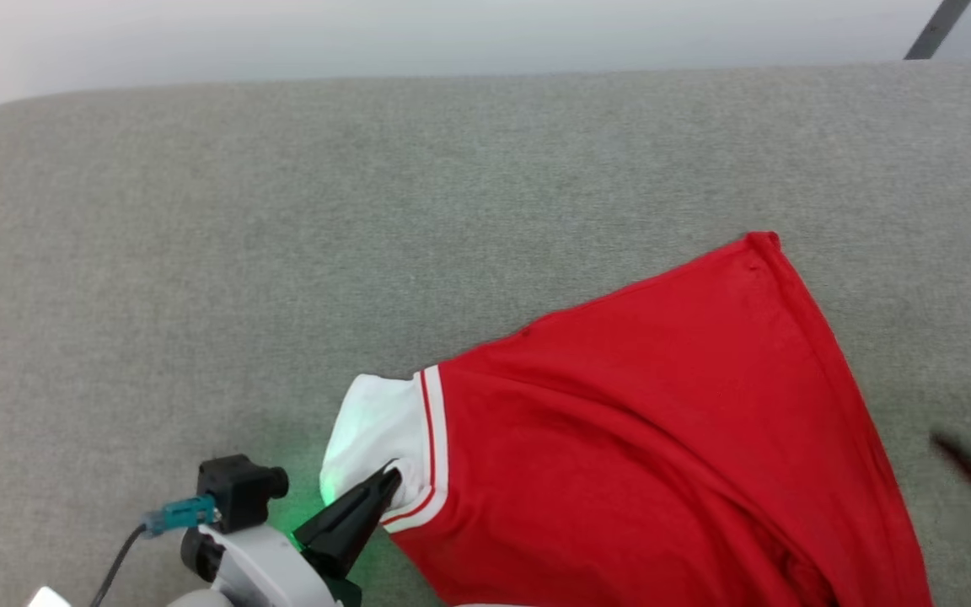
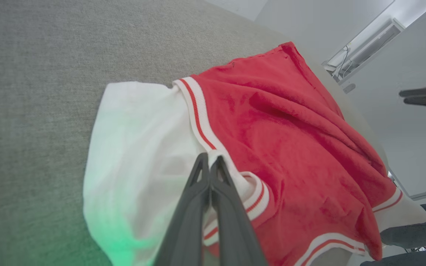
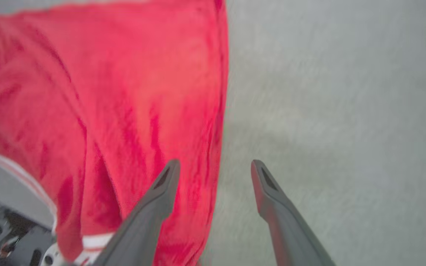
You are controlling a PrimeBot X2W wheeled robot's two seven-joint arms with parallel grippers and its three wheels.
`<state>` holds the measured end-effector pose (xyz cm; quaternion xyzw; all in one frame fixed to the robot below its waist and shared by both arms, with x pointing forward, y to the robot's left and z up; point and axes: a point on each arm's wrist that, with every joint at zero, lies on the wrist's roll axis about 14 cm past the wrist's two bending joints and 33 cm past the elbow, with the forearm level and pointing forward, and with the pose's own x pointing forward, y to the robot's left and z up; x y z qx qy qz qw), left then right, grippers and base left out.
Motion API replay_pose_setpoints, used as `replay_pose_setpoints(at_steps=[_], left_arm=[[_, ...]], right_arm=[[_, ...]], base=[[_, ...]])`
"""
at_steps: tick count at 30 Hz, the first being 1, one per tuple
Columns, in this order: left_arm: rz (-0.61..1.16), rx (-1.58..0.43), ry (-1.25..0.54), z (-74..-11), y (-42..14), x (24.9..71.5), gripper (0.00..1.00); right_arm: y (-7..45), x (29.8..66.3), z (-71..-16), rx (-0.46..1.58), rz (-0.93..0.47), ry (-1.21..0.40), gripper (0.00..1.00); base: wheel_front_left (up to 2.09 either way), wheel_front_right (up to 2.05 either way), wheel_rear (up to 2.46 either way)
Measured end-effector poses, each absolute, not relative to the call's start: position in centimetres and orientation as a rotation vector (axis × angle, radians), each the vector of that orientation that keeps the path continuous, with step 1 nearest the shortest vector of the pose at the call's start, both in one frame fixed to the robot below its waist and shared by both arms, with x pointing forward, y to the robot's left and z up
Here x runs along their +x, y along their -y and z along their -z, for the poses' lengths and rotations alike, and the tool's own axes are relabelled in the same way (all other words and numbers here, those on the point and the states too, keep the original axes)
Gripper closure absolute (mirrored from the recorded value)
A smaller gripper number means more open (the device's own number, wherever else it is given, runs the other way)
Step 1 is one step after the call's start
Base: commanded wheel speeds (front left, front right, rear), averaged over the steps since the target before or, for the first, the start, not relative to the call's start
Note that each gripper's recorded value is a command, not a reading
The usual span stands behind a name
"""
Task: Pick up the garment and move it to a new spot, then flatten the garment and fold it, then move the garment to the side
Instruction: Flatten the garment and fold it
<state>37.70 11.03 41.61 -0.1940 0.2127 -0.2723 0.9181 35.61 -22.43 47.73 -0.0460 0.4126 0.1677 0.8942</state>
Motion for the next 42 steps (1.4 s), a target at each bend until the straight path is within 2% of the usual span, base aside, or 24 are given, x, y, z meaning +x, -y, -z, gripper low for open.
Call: replay_pose_setpoints(at_steps=[3,8,14,18,22,23,24,25,26,31,34,42], left_arm=[[0.556,-0.406,-0.433,-41.7,-10.9,37.6,1.0],[0.545,-0.413,-0.431,-41.5,-11.1,38.0,1.0],[0.539,-0.427,-0.433,-41.1,-10.9,38.7,1.0],[0.525,-0.433,-0.442,-40.6,-11.0,38.8,1.0],[0.494,-0.441,-0.449,-40.2,-11.6,38.7,1.0],[0.486,-0.442,-0.45,-40.1,-11.8,38.7,1.0],[0.479,-0.443,-0.45,-40.1,-11.9,38.7,1.0],[0.472,-0.444,-0.449,-40.1,-12.1,38.7,1.0],[0.466,-0.445,-0.446,-40.1,-12.3,38.8,1.0],[0.44,-0.463,-0.437,-40.3,-12.9,39.3,1.0],[0.427,-0.419,-0.431,-40.4,-14.0,40.4,1.0],[0.43,-0.365,-0.188,-50.2,-15.5,51.4,1.0]], right_arm=[[22.3,40.3,-50.1,-0.126,-0.324,-0.698,0.0],[19.8,45.9,-49.7,-0.129,-0.356,-0.625,0.0],[18.1,50.1,-45.7,-0.175,-0.382,-0.72,0.0],[17.7,50.5,-41.7,-0.249,-0.406,-0.841,0.0],[16.6,51.2,-39.7,-0.234,-0.441,-0.882,0.0],[16.5,51.4,-39.5,-0.236,-0.446,-0.888,0.2],[16.3,51.4,-39.3,-0.232,-0.454,-0.893,0.56],[16.2,51.5,-39.1,-0.227,-0.458,-0.896,0.75],[16.3,51.7,-39.0,-0.222,-0.456,-0.898,1.0],[16.9,52.2,-39.6,-0.175,-0.43,-0.861,1.0],[17.3,53.1,-40.5,-0.082,-0.389,-0.816,1.0],[20.4,60.0,-48.3,0.037,-0.221,-0.506,1.0]], base=[[0.0,0.0,0.0],[0.0,0.0,0.0],[0.0,0.0,0.0],[0.0,0.0,0.0],[0.0,0.0,0.0],[0.0,0.0,0.0],[0.0,0.0,0.0],[0.0,0.0,0.0],[0.0,0.0,0.0],[0.0,0.0,0.0],[0.0,0.0,0.0],[0.0,0.0,0.0]])
